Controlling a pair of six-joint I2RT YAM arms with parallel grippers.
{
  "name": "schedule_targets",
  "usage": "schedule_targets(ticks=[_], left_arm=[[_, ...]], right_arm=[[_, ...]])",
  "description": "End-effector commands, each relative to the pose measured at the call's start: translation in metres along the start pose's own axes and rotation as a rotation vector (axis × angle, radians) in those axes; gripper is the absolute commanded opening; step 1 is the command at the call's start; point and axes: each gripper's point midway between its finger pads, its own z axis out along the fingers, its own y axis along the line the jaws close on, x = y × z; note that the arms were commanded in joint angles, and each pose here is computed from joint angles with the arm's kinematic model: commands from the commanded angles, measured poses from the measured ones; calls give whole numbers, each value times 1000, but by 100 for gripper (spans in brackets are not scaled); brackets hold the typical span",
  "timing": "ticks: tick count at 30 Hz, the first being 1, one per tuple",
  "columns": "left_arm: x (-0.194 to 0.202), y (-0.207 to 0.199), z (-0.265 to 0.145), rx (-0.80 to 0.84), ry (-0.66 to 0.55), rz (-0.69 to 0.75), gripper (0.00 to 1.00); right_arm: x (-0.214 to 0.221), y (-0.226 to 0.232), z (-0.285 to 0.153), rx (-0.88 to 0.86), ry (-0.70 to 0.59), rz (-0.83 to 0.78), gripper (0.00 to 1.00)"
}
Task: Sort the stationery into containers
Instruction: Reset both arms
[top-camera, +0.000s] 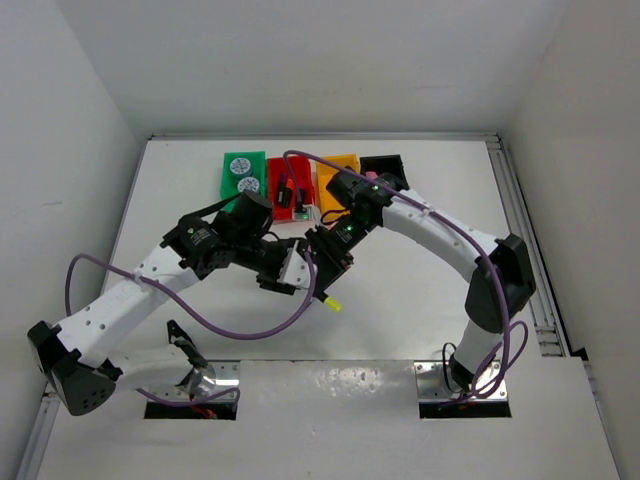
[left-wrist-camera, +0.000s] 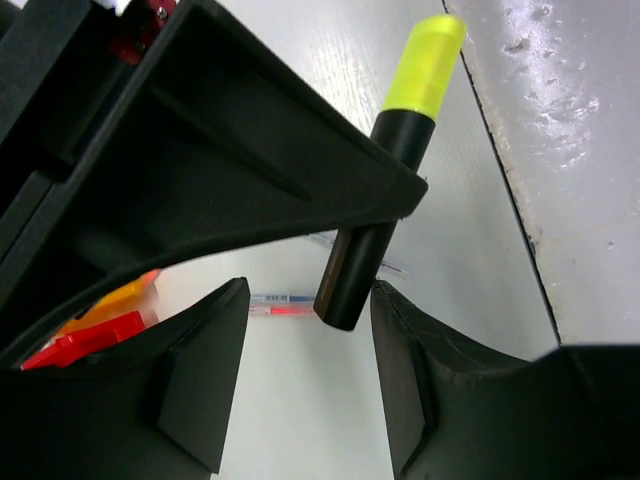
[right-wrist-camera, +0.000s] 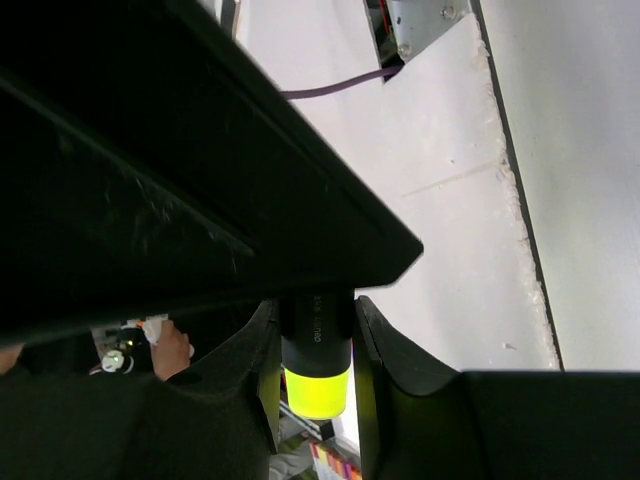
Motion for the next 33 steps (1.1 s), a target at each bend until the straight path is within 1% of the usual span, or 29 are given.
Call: schedule_targets(ticks=[1, 5, 8, 11, 12, 14, 15, 17, 18, 19, 20, 21, 22, 23, 24, 25, 26, 27, 28, 29, 30, 31, 33], left_arm=[[-22, 8, -3, -16, -44, 67, 58], [-23, 6, -1, -1, -40, 83, 52], [-22, 3, 1, 12, -36, 92, 45], [-18, 0, 4, 26, -21, 91, 35], [-16, -1, 4, 32, -17, 91, 30], [-12, -2, 4, 31, 0, 85, 23], [-12, -1, 4, 25, 1, 76, 17], [-13, 1, 4, 9, -5, 61, 10], [-15, 4, 4, -13, -14, 44, 4], [-17, 6, 2, -32, -19, 34, 1], [-17, 7, 2, -47, -22, -14, 0], [-20, 13, 1, -72, -34, -23, 0], [-20, 20, -3, -106, -39, -50, 0], [-27, 30, -6, -150, -64, -107, 0], [-24, 39, -12, -193, -63, -150, 0], [-25, 48, -16, -237, -70, -193, 0], [-29, 65, -24, -326, -95, -288, 0], [-25, 76, -33, -385, -105, -346, 0], [-25, 85, -38, -431, -122, -396, 0], [-23, 101, -48, -530, -157, -518, 0], [-17, 112, -57, -592, -175, -592, 0], [-21, 122, -63, -631, -224, -675, 0], [-18, 136, -76, -705, -271, -777, 0]], right_arm=[[-16, 17, -2, -51, -33, -44, 0], [-20, 17, -2, -56, -36, -36, 0], [-24, 19, -2, -61, -40, -48, 0], [-35, 22, -8, -59, -63, -68, 0], [-38, 22, -10, -55, -69, -75, 0], [-46, 25, -17, -32, -94, -117, 0], [-48, 23, -20, -11, -103, -128, 5], [-57, 23, -31, 14, -137, -150, 15], [-60, 22, -37, 23, -154, -149, 25], [-69, 17, -49, 50, -193, -152, 48], [-73, 16, -57, 65, -218, -154, 55], [-80, 14, -66, 82, -251, -161, 60], [-91, 7, -90, 126, -325, -147, 67], [-103, 8, -107, 146, -385, -156, 67], [-111, 0, -137, 188, -469, -135, 68], [-120, -9, -157, 255, -536, -125, 68], [-131, -13, -179, 311, -614, -124, 68], [-134, -26, -208, 385, -692, -88, 68], [-136, -32, -234, 495, -778, -68, 68], [-139, -39, -245, 510, -838, -24, 67], [-136, -46, -259, 530, -886, 17, 67], [-132, -44, -265, 537, -927, 44, 67], [-129, -40, -264, 530, -945, 69, 67]])
